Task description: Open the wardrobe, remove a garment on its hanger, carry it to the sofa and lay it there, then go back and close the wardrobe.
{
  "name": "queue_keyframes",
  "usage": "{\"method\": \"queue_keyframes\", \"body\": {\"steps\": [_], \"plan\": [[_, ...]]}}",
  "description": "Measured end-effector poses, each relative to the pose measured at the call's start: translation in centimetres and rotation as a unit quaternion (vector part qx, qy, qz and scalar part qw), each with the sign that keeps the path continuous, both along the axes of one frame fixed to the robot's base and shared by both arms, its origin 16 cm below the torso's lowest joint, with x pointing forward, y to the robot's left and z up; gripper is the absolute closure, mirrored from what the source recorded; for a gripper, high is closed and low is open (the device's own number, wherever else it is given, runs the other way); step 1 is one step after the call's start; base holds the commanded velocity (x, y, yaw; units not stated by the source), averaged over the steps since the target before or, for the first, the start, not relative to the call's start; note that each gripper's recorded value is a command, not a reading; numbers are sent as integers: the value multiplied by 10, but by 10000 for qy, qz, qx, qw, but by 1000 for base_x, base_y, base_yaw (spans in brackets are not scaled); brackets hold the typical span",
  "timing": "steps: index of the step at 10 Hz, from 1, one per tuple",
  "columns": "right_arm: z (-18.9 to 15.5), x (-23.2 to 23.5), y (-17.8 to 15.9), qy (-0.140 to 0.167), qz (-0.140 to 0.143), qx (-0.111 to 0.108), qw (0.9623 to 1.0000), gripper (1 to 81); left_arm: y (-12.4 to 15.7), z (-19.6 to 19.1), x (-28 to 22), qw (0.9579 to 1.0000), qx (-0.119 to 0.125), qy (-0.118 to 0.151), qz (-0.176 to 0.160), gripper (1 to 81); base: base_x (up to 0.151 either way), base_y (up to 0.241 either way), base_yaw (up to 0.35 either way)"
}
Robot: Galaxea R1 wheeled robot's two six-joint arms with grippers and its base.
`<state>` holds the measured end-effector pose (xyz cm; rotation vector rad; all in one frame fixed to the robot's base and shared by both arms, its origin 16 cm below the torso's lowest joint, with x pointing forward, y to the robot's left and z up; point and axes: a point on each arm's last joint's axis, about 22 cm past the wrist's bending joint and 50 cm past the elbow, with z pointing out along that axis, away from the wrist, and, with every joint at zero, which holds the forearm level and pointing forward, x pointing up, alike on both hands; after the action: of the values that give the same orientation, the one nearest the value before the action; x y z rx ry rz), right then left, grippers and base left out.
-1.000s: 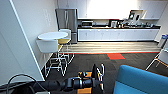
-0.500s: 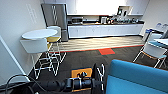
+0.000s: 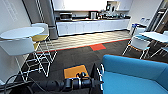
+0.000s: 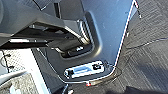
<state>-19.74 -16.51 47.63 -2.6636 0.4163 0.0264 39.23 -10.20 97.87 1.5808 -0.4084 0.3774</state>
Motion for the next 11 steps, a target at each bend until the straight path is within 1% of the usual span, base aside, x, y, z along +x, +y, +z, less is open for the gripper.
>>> {"method": "queue_keyframes", "body": {"steps": [11], "plan": [[1, -1, 5, 4, 0, 29, 10000, 10, 8, -5, -7, 10000, 18, 0, -2, 811, 0, 0, -283]]}}
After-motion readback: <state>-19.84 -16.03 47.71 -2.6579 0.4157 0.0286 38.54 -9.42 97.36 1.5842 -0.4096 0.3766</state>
